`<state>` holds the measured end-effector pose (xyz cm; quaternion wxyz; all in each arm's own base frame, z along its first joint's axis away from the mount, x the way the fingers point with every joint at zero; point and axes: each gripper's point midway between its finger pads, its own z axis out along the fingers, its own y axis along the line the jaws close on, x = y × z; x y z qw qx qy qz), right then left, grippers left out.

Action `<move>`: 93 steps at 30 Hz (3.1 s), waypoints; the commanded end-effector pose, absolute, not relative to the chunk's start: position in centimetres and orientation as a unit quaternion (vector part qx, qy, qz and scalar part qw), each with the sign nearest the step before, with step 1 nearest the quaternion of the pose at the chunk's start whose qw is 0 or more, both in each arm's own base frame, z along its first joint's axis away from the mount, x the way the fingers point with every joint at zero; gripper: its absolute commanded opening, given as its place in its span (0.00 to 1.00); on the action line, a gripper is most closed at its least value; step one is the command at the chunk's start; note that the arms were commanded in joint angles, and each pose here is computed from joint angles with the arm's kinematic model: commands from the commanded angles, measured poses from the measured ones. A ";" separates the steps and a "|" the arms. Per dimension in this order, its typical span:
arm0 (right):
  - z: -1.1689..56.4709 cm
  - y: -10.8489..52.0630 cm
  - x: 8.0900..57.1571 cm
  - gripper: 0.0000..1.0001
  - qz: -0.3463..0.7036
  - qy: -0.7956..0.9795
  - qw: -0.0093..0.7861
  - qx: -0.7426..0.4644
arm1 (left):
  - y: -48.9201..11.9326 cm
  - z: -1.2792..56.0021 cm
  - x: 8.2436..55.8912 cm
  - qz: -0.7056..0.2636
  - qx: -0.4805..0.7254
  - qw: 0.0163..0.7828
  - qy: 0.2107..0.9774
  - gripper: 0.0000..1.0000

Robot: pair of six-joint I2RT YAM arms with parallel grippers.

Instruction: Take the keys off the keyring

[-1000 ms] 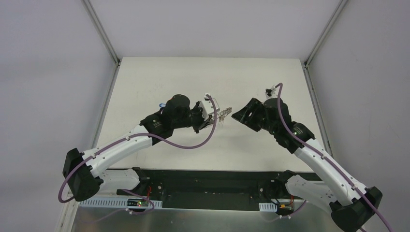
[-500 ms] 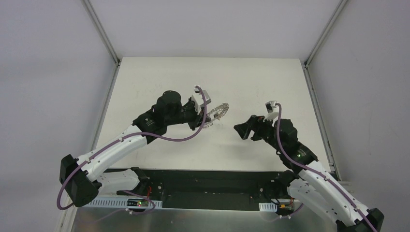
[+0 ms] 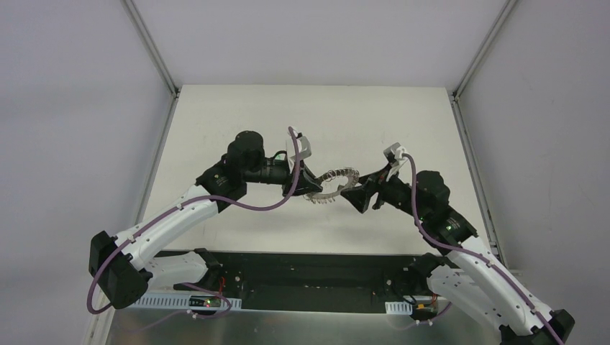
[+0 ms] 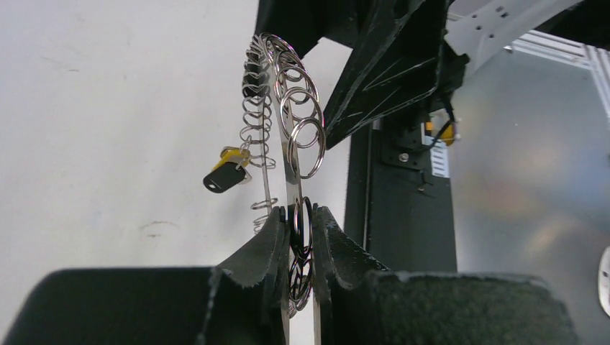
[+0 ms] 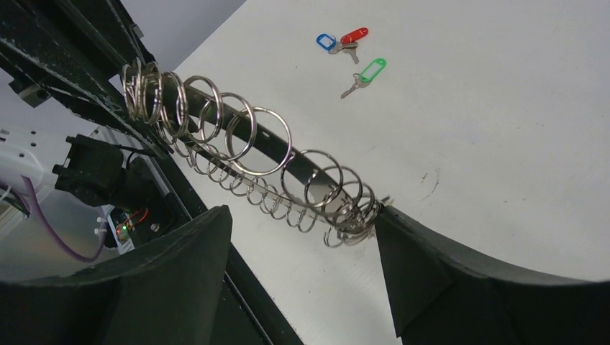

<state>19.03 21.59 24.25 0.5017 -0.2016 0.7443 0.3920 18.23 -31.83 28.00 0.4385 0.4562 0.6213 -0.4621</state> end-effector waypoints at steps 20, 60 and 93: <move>30.4 22.7 15.1 0.00 0.467 0.667 0.511 -0.277 | -31.0 32.4 18.8 -0.495 0.415 0.492 0.584 0.38; 27.3 24.7 15.0 0.00 0.412 0.744 0.347 -0.396 | -29.0 30.7 21.5 -0.427 0.416 0.526 0.607 0.87; 28.1 28.1 17.1 0.06 0.390 0.733 0.348 -0.437 | -31.0 30.5 18.6 -0.513 0.460 0.447 0.570 0.00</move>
